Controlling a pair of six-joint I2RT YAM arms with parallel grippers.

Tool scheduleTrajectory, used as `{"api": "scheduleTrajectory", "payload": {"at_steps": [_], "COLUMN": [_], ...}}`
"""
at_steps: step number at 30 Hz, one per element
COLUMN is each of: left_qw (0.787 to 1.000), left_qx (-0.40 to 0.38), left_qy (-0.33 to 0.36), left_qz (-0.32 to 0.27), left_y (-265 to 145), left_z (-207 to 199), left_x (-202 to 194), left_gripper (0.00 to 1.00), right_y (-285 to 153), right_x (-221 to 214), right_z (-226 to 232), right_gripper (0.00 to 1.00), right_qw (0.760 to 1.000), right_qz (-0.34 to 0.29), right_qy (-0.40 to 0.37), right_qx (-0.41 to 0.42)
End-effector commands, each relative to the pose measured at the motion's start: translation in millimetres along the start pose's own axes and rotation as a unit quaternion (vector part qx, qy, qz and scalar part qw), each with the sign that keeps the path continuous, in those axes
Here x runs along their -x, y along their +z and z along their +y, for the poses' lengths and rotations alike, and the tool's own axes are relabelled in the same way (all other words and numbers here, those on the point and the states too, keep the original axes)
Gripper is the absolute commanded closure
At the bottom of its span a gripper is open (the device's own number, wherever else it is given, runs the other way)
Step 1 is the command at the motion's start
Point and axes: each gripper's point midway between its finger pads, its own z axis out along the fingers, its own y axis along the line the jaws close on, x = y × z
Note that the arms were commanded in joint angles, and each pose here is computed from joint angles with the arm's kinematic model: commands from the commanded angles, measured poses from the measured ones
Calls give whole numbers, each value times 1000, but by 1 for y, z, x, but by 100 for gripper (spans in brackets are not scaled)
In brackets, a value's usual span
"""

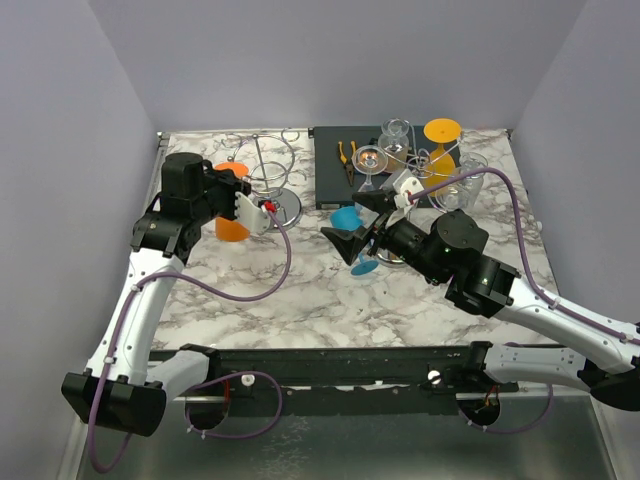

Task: Place the wine glass upside down on the wine glass rack
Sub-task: Turn the wine glass upside down at the wine rack, then pick up the wine glass at the center of the board.

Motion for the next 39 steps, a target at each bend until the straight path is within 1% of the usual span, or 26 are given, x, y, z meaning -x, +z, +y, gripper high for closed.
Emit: {"api": "scheduleTrajectory", "payload": {"at_steps": [1, 11, 14, 17, 19, 21, 23, 25, 26, 28, 30, 33, 36, 38, 39], "left_qw": [999, 999, 998, 996, 989, 976, 956, 934, 925, 903, 882, 838, 794, 773, 768], "left_qx": [12, 9, 16, 28, 42, 58, 72, 81, 87, 102, 118, 155, 189, 205, 209], "left_qy": [-8, -10, -20, -62, -115, -188, -260, -323, -341, -379, -409, -469, -525, -544, -548], "left_qz": [-40, -49, -51, -63, -77, -93, -110, -133, -145, -175, -204, -230, -242, -252, -258], "left_y": [5, 7, 3, -3, -12, -24, -38, -52, -58, -74, -89, -113, -132, -143, -146], "left_z": [9, 7, 10, 18, 27, 39, 49, 54, 56, 63, 72, 93, 112, 120, 122], "left_x": [15, 19, 21, 28, 35, 42, 51, 62, 67, 79, 89, 95, 94, 95, 96], "left_gripper": [70, 67, 64, 53, 42, 31, 23, 16, 13, 10, 9, 8, 8, 8, 8], "right_y": [1, 0, 0, 1, 2, 6, 12, 19, 22, 22, 20, 17, 14, 12, 12], "right_x": [6, 8, 8, 6, -1, -17, -41, -72, -91, -127, -155, -182, -203, -218, -224], "right_z": [-1, -2, -2, -2, -2, -3, -2, -3, -4, -8, -11, -11, -14, -18, -19], "right_gripper": [4, 4, 4, 3, 2, 1, 1, 1, 0, 1, 1, 3, 7, 8, 9], "right_qw": [1000, 1000, 1000, 1000, 1000, 999, 995, 988, 982, 966, 953, 942, 934, 925, 922], "right_qz": [-10, -11, -10, -3, 10, 42, 90, 147, 182, 245, 287, 313, 330, 344, 349], "right_qy": [4, 6, 6, 5, 7, 4, 18, 22, 21, 21, 22, 37, 46, 47, 46], "right_qx": [-5, -6, -6, -8, -10, -15, -25, -40, -49, -74, -92, -113, -132, -151, -158]}}
